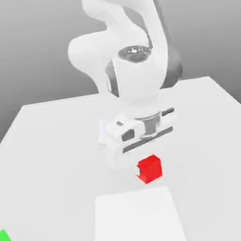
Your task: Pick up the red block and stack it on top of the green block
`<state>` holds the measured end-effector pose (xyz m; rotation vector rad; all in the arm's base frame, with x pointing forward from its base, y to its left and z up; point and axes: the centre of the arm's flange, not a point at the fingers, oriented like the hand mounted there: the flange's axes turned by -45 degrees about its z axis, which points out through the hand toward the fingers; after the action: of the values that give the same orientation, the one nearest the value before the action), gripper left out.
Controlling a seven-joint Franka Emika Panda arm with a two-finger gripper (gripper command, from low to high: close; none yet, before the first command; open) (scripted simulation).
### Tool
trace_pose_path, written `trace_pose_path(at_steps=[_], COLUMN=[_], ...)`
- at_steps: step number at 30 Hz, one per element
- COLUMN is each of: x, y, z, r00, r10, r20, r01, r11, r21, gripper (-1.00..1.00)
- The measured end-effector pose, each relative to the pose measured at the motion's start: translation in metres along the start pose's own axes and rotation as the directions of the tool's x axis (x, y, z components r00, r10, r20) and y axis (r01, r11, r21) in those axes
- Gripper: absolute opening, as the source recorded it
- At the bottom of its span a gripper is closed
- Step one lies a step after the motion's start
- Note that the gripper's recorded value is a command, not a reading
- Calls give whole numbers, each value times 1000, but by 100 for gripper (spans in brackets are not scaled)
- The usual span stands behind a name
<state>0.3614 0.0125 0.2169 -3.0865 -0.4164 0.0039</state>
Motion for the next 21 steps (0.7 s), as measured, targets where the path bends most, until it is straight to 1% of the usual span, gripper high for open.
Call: trace_pose_path(at_steps=[5,9,12,15,19,20,21], x=[21,24,14,-10,-17,-18,-18], y=[104,185,249,315,336,337,337], z=[-11,-19,-27,-35,10,20,20], r00=[943,841,734,603,561,559,559], r10=[331,541,679,798,828,829,829], r20=[-2,-3,-8,-18,-22,-22,-22], r01=[-331,-541,-679,-798,-828,-829,-829], r11=[943,841,734,603,561,559,559], r21=[18,17,7,-8,-14,-15,-15], gripper=[-100,-100,-100,-100,-100,100,100])
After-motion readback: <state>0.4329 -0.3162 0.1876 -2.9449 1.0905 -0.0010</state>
